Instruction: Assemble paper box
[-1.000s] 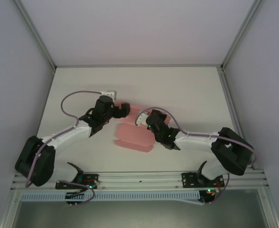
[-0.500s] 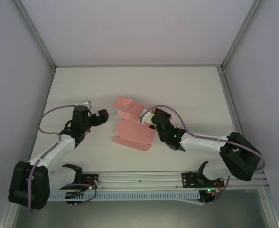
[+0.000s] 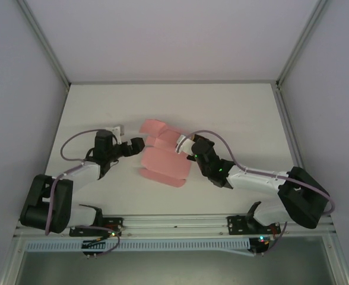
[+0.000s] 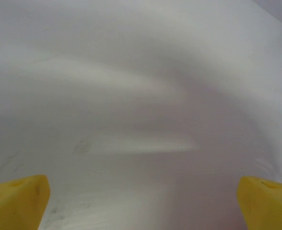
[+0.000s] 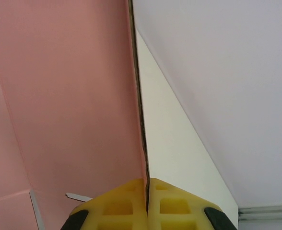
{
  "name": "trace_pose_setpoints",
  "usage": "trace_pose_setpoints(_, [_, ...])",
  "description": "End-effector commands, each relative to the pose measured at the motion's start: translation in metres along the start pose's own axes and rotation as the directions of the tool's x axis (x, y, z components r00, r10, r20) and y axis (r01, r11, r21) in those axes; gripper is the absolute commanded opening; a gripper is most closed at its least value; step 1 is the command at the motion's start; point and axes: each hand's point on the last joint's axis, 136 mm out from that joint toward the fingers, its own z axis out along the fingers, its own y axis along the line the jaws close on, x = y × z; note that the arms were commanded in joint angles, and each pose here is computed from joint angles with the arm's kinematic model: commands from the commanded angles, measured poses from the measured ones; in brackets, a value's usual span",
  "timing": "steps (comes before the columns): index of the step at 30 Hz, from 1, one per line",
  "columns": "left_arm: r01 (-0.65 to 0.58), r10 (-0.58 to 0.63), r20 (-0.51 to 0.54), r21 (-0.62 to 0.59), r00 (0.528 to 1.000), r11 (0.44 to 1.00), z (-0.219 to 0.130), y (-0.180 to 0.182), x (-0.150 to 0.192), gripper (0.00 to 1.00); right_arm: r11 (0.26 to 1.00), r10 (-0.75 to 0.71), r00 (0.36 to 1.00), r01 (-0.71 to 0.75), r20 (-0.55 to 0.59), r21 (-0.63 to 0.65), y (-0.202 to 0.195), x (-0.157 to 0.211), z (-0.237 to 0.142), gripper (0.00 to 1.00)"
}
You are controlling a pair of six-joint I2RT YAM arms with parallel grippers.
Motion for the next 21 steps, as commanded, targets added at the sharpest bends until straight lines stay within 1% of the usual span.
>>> trace_pose_setpoints(1, [-0.090, 0.089, 0.014, 0.141, 0.996, 0.986, 0.001, -0.027, -0.001, 1.00, 0.998, 0.055, 0.998, -0.055, 0.032, -0.004, -0.008, -0.009, -0.003, 0.00])
trace_pose_setpoints(6, [-0.143, 0.146, -0.007, 0.190, 0.989, 0.971, 0.009, -0.045, 0.006, 1.00, 0.998, 0.060, 0.998, -0.059, 0.030, -0.029, -0.001, -0.009, -0.001, 0.00])
trace_pose_setpoints(8, [-0.155, 0.161, -0.020, 0.173, 0.987, 0.973, 0.015, -0.047, 0.009, 1.00, 0.997, 0.067, 0.997, -0.065, 0.042, -0.040, 0.001, -0.012, -0.001, 0.00])
trace_pose_setpoints(9, [-0.166, 0.172, -0.024, 0.152, 0.985, 0.974, 0.020, -0.047, 0.011, 1.00, 0.997, 0.072, 0.996, -0.070, 0.048, -0.045, 0.002, -0.013, -0.001, 0.00])
trace_pose_setpoints(12, [-0.190, 0.190, -0.015, 0.014, 0.982, 0.982, 0.032, -0.036, 0.011, 1.00, 0.995, 0.081, 0.995, -0.077, 0.063, -0.056, 0.002, -0.017, -0.001, 0.00])
trace_pose_setpoints(15, [-0.205, 0.206, 0.003, -0.106, 0.978, 0.973, 0.036, -0.026, 0.011, 1.00, 0.995, 0.081, 0.994, -0.076, 0.069, -0.069, 0.005, -0.019, -0.001, 0.00])
trace_pose_setpoints(18, [-0.210, 0.214, 0.013, -0.154, 0.977, 0.966, 0.037, -0.025, 0.011, 1.00, 0.993, 0.086, 0.994, -0.079, 0.069, -0.090, 0.009, -0.018, -0.002, 0.00])
trace_pose_setpoints(21, [-0.201, 0.207, 0.018, -0.166, 0.978, 0.966, 0.034, -0.024, 0.012, 1.00, 0.994, 0.068, 0.997, -0.064, 0.048, -0.087, 0.011, -0.013, 0.000, 0.00])
